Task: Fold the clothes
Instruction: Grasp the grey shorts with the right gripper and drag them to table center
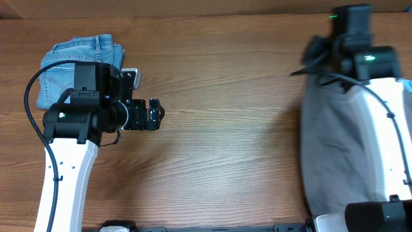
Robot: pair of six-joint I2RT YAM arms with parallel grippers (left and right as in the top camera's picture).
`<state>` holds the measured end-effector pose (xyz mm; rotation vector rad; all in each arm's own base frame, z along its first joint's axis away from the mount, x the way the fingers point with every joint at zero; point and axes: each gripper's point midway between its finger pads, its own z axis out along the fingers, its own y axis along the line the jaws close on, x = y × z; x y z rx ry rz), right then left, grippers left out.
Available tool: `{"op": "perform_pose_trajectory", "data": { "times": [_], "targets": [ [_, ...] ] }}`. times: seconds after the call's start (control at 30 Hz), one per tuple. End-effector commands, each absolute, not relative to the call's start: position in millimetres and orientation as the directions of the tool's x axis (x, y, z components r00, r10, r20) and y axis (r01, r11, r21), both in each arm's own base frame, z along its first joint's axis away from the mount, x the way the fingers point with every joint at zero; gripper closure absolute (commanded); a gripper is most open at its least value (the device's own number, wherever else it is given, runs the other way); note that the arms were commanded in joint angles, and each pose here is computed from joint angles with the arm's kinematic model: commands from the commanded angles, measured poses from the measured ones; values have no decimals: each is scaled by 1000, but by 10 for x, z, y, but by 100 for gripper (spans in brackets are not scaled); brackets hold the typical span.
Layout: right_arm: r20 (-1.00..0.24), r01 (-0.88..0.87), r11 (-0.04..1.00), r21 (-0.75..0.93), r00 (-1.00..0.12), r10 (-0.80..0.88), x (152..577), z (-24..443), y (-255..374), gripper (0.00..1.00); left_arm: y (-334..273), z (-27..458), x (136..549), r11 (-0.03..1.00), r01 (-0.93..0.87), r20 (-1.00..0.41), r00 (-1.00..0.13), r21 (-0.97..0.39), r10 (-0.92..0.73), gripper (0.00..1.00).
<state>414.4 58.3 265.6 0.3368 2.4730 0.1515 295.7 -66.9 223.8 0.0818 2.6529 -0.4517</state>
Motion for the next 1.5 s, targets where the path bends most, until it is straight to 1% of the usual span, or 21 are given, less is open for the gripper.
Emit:
{"op": "perform_pose_trajectory", "data": {
  "times": [0.0, 0.03, 0.07, 0.1, 0.13, 0.17, 0.2, 0.4, 0.5, 0.63, 0.67, 0.7, 0.73, 0.8, 0.9, 1.03, 1.1, 1.17, 1.23, 1.33, 1.47],
  "targets": [
    [-595, -4, 972, 235, -791, 140, 4019, 2780, 1353, 96, -715, 2420, 3006, 937, 143, -471, -882, -318, -25, 0],
    [-600, -50, 970, 237, -793, 105, 3966, 2790, 1540, 96, -714, 2459, 3010, 937, 145, -477, -879, -317, -25, 0],
    [-607, -95, 967, 236, -792, 70, 3903, 2803, 1729, 86, -711, 2515, 3020, 937, 148, -488, -873, -315, -26, 0],
    [-616, -127, 965, 231, -787, 44, 3857, 2817, 1867, 65, -711, 2569, 3034, 937, 152, -500, -866, -314, -26, 0],
    [-626, -137, 966, 220, -779, 32, 3825, 2828, 1953, 33, -712, 2626, 3052, 937, 158, -513, -858, -312, -27, 0],
    [-636, -132, 970, 204, -771, 29, 3807, 2837, 1998, 22, -713, 2684, 3069, 937, 163, -527, -849, -310, -27, 0],
    [-646, -115, 975, 191, -763, 37, 3795, 2850, 2013, 18, -713, 2744, 3086, 936, 168, -542, -840, -308, -27, 0],
    [-681, -17, 985, 174, -724, 108, 3787, 2999, 1796, 16, -757, 2905, 3148, 928, 198, -586, -810, -314, -25, 0],
    [-697, 44, 976, 214, -693, 184, 3778, 3167, 1580, 18, -931, 2943, 3145, 894, 302, -610, -791, -332, 41, 0],
    [-747, 82, 959, 273, -610, 265, 3704, 3541, 1282, 17, -1237, 2868, 3204, 852, 405, -615, -778, -331, 130, 7],
    [-761, 84, 954, 288, -585, 281, 3667, 3648, 1218, 17, -1327, 2820, 3227, 842, 427, -610, -777, -330, 155, 14],
    [-776, 85, 948, 307, -555, 301, 3614, 3777, 1145, 17, -1417, 2764, 3256, 832, 444, -603, -778, -331, 175, 17],
    [-786, 88, 942, 325, -529, 321, 3561, 3881, 1083, 16, -1523, 2694, 3290, 821, 463, -594, -780, -334, 198, 20],
    [-804, 87, 932, 351, -483, 347, 3436, 4070, 967, 16, -1778, 2524, 3374, 793, 506, -578, -777, -339, 249, 20],
    [-824, 80, 921, 382, -422, 378, 3230, 4307, 815, 14, -2160, 2225, 3496, 752, 562, -558, -767, -346, 317, 8],
    [-834, 66, 913, 402, -384, 395, 2998, 4466, 717, 11, -2601, 1715, 3624, 713, 608, -519, -759, -349, 393, 5],
    [-835, 67, 913, 402, -384, 395, 2917, 4477, 684, 10, -2732, 1399, 3677, 716, 611, -484, -765, -337, 425, 6],
    [-832, 72, 915, 396, -394, 391, 2864, 4452, 664, 4, -2804, 1075, 3717, 729, 607, -443, -774, -317, 452, 7],
    [-826, 81, 919, 387, -412, 384, 2823, 4403, 647, 4, -2854, 837, 3737, 735, 601, -413, -783, -312, 465, 7],
    [-816, 94, 924, 371, -442, 372, 2784, 4318, 633, 3, -2904, 589, 3758, 735, 600, -388, -789, -316, 477, 4],
    [-811, 119, 929, 350, -458, 364, 2758, 4254, 590, 3, -2872, 386, 3793, 752, 588, -361, -798, -296, 482, 4]
  ]
}}
